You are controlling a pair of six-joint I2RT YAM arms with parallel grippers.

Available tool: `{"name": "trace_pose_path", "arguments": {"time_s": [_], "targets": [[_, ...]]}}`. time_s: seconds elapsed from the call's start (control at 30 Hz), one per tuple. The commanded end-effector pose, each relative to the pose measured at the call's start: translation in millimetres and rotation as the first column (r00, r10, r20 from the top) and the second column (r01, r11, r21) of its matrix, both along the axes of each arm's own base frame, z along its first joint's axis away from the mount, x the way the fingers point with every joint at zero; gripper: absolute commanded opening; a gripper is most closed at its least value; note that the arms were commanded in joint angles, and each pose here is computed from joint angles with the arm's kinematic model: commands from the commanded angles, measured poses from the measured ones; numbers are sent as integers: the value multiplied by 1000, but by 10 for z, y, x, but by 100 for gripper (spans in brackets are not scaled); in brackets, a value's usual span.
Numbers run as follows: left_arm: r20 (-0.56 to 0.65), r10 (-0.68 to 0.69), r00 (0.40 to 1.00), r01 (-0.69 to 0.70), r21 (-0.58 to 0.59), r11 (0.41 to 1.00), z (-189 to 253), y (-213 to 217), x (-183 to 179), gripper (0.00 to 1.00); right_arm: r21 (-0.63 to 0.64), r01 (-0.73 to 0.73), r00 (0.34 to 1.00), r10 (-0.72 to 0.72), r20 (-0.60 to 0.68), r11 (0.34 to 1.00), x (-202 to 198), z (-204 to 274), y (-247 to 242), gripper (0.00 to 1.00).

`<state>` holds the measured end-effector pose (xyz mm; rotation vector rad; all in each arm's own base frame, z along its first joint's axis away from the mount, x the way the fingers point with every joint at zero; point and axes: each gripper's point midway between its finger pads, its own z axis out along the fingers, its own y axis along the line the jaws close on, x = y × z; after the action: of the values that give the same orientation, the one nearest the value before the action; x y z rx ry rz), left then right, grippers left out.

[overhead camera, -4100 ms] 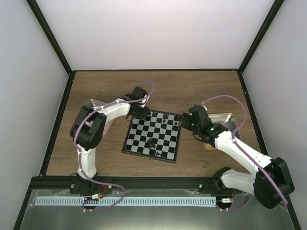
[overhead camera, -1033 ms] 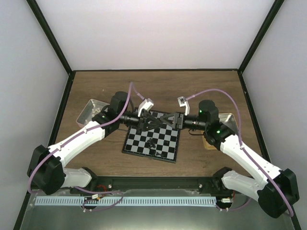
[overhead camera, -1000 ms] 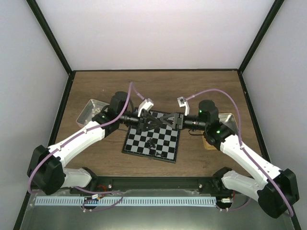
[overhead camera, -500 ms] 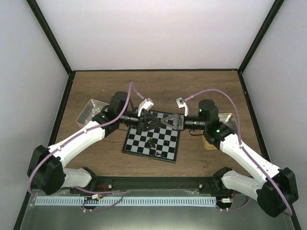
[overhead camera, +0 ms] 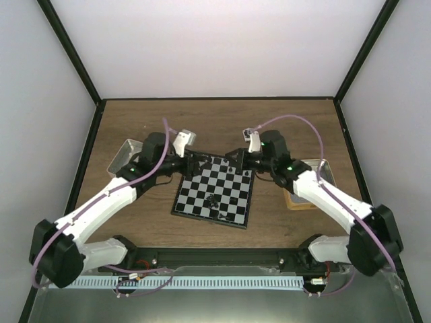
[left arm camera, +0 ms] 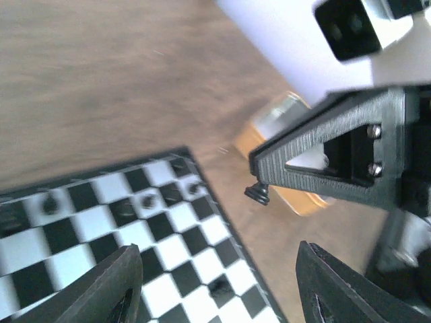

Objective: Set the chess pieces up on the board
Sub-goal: Place the chess piece on the chessboard.

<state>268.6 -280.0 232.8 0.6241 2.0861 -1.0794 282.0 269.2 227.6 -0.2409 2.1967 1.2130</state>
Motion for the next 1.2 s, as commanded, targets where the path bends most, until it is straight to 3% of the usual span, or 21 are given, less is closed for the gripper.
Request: {"name": "trace_pose_path", "arguments": {"time_s": [0.0,0.13,0.33,0.8,1.17], "targets": [[139,429,893,-442,82,893,132,696,424,65,-230,180,976,-145,162,956,444,-164,-32,1],[229,599,767,-628,75,775,298,1131,469,67,-390,237,954,-137,267,890,652,-380,167,1],[292,657,695,-684,-13,729,526,1356,363,70,-560,231,953,-69,295,795,775,-833,459,1],[288,648,705,-674,-14,739,476,1328,367,71,-737,196,969,-15,245,647,965,-1535,608,1],[290,645,707,-672,-9,741,457,1326,363,71,-764,186,976,-23,219,617,978,-1651,592,1]]}}
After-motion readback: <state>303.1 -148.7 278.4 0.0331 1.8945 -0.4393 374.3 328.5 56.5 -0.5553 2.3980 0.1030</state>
